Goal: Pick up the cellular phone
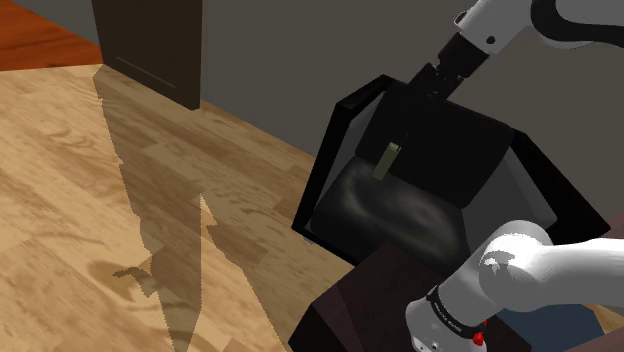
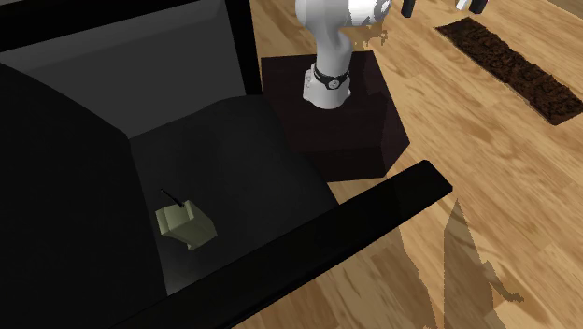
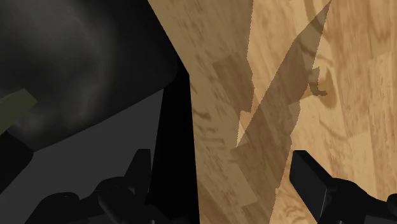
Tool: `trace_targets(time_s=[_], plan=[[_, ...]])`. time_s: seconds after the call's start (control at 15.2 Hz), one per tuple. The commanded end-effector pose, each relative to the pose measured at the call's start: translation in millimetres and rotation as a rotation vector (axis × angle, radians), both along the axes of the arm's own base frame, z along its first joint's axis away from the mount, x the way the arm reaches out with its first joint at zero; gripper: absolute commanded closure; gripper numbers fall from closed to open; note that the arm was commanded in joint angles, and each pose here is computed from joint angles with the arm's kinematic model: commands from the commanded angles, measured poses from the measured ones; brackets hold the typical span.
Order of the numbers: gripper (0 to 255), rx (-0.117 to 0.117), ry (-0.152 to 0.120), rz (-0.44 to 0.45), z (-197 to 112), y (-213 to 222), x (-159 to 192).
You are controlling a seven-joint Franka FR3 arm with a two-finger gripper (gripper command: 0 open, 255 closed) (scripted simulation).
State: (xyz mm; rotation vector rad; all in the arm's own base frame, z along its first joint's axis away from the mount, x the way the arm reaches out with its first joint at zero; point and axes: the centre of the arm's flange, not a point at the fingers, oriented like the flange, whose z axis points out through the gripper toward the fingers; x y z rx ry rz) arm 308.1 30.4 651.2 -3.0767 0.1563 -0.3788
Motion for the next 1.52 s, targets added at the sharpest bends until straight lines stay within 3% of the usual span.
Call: trace_targets(time_s=[0.0,1.45], plan=[[0,0.000,0.000,0.000,0,0,0],[0,-0.012,0.091,-0.262,-125,-220,136]])
